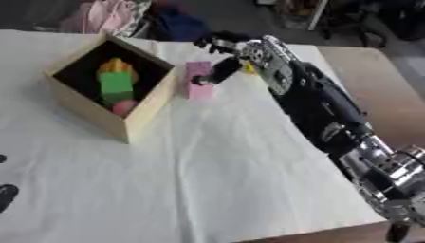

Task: Pick up objects on the table and place them in the box.

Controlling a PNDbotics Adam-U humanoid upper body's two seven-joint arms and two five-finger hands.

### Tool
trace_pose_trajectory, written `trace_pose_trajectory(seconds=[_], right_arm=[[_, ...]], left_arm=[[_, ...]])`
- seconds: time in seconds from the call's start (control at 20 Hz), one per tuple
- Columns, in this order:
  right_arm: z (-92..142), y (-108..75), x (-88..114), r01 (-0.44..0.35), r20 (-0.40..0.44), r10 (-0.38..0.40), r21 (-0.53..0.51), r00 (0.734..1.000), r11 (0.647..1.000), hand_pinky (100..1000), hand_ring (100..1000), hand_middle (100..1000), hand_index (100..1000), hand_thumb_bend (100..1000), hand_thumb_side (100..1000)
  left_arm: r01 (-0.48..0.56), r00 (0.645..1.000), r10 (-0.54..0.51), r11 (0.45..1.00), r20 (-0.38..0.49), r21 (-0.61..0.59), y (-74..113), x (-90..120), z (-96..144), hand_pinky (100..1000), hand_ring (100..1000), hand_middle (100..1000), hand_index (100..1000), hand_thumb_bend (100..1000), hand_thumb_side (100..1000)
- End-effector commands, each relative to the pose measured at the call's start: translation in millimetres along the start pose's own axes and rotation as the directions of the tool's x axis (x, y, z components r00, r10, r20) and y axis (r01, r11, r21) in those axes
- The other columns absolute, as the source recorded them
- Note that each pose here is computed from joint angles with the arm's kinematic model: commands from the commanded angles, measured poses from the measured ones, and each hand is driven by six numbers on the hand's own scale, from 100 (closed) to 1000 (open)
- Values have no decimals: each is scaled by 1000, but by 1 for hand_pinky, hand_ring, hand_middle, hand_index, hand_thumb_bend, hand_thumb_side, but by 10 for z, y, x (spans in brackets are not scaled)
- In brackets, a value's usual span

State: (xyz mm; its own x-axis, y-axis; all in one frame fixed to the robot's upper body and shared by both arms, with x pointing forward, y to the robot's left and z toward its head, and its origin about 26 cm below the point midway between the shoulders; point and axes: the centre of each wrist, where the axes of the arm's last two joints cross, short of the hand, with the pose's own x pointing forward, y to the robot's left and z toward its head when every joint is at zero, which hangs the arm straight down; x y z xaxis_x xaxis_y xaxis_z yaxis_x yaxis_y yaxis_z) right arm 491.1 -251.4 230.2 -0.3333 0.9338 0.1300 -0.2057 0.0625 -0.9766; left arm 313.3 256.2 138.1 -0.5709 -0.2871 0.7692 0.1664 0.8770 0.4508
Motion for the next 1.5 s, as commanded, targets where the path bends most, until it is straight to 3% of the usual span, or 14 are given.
trace_pose_trajectory(seconds=[0.05,0.15,0.45,0.7,0.75,0.9,1.5], right_arm=[[31,-95,-62,-36,-26,36,4,999,999,857,876,912,973,433,457],[20,-80,-62,-39,-26,40,19,999,999,855,873,907,969,430,456],[-2,-62,-22,-49,-17,49,21,999,999,818,808,777,876,372,381],[-16,-44,16,-66,-5,66,-30,998,997,797,754,657,766,320,284],[-15,-47,24,-69,0,69,-45,998,997,786,730,600,728,286,238],[3,-91,56,-71,23,73,-100,997,992,780,706,569,702,253,206],[361,-838,539,-62,223,146,-344,964,937,786,686,559,698,220,186]], left_arm=[[21,999,-21,1000,25,2,60,71,-18,770,640,837,811,676,422],[21,999,-21,1000,25,3,61,72,-19,770,639,837,811,676,422],[21,999,-21,1000,26,2,61,74,-21,770,639,837,811,675,423],[20,999,-20,1000,27,3,60,76,-22,770,639,837,811,675,423],[20,999,-20,1000,27,3,60,76,-23,770,639,837,811,675,423],[19,999,-19,1000,28,4,60,77,-25,770,639,837,811,676,423],[23,999,-23,1000,26,5,74,76,-20,771,638,837,811,676,423]])
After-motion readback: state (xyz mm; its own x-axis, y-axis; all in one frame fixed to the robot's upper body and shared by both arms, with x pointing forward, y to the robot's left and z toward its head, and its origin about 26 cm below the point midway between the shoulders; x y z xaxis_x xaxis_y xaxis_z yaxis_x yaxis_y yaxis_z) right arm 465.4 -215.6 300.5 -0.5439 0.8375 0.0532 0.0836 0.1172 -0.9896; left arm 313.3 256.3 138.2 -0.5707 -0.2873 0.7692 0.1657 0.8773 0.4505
